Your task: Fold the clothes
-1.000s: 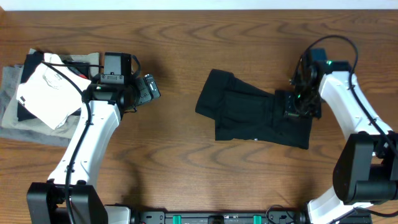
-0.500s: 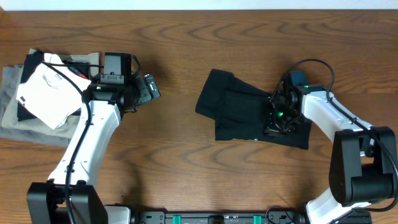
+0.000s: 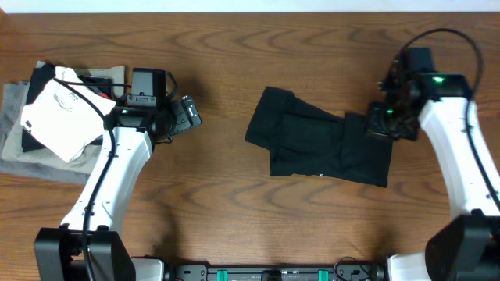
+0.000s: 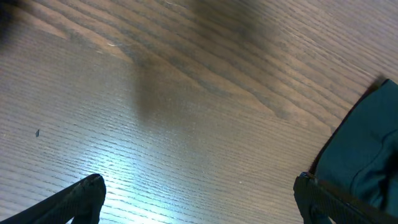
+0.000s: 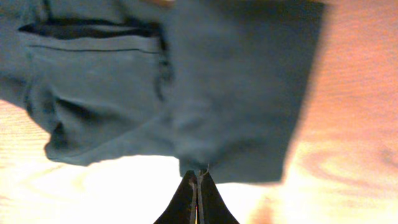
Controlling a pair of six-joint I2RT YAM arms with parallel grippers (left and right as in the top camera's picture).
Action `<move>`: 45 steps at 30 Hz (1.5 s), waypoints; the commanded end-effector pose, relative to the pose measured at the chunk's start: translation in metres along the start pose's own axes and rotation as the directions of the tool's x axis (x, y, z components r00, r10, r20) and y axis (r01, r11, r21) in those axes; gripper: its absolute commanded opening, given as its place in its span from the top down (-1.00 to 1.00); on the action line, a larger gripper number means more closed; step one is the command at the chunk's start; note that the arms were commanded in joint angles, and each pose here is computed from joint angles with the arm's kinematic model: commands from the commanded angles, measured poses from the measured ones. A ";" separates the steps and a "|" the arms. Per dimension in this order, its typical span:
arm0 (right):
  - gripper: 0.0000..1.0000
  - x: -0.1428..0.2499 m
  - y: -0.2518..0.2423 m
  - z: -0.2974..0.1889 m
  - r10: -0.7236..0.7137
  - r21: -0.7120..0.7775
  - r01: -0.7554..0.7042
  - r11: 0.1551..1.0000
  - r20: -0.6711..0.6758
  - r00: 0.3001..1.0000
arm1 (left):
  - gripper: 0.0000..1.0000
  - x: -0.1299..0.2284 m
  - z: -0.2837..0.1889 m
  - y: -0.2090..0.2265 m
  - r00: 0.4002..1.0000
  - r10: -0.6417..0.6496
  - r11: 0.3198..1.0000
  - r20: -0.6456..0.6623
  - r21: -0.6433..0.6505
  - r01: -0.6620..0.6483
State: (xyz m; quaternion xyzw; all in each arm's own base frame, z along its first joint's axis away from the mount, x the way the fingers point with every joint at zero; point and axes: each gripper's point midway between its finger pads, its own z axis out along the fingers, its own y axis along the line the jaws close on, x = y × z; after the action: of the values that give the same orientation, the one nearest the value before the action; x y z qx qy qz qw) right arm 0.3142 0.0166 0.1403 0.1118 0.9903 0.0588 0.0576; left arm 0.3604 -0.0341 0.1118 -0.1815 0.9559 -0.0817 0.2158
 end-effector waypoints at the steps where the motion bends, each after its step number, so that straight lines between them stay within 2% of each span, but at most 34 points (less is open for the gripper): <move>1: 0.98 0.009 -0.021 0.012 0.037 0.064 -0.034 0.997 -0.050 0.998 | -0.96 0.001 0.002 0.005 1.000 0.000 1.000 -0.001 -0.017 0.000; 6: 0.98 0.034 -0.017 0.049 0.041 0.012 -0.040 0.999 -0.127 0.991 | -0.96 0.001 0.002 0.005 1.000 0.000 1.000 -0.001 -0.017 0.000; 15: 0.98 0.074 0.025 0.112 0.010 -0.283 -0.060 0.957 -0.174 0.985 | -0.96 0.000 0.002 0.005 1.000 0.000 1.000 0.001 -0.016 0.000; 22: 0.98 0.088 0.025 0.126 0.022 -0.283 -0.077 0.956 -0.195 0.981 | -0.96 0.000 0.002 0.005 1.000 0.000 1.000 0.001 -0.016 0.000; 25: 0.98 0.079 0.028 0.118 0.019 -0.288 -0.070 0.955 -0.174 0.984 | -0.96 0.000 0.002 0.005 1.000 0.000 1.000 0.001 -0.016 0.000; 28: 0.98 0.053 0.033 0.093 0.009 -0.293 -0.042 0.955 -0.114 0.993 | -0.96 0.000 0.002 0.005 1.000 0.000 1.000 0.001 -0.016 0.000; 36: 0.97 -0.037 0.023 -0.001 -0.069 -0.228 0.110 0.967 0.181 0.981 | -0.96 0.000 0.002 0.005 1.000 0.000 1.000 0.002 -0.016 0.000; 39: 0.98 -0.053 0.016 -0.006 -0.051 -0.226 0.107 0.968 0.238 0.970 | -0.96 0.000 0.002 0.005 1.000 0.001 1.000 0.003 -0.015 0.000; 42: 0.98 -0.060 0.012 0.008 -0.041 -0.242 0.095 0.966 0.218 0.975 | -0.96 -0.001 0.002 0.005 1.000 0.000 1.000 0.006 -0.014 0.000; 45: 0.98 -0.065 0.024 0.028 -0.046 -0.322 0.103 0.941 0.179 0.983 | -0.96 -0.001 0.002 0.004 1.000 0.000 1.000 0.006 -0.014 0.000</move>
State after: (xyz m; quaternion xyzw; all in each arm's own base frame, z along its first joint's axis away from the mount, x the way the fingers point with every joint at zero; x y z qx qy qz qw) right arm 0.3812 0.0180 0.1419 0.0820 0.9630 0.1774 0.1857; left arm 0.3614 -0.0341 0.1120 -0.1813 0.9554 -0.0823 0.2181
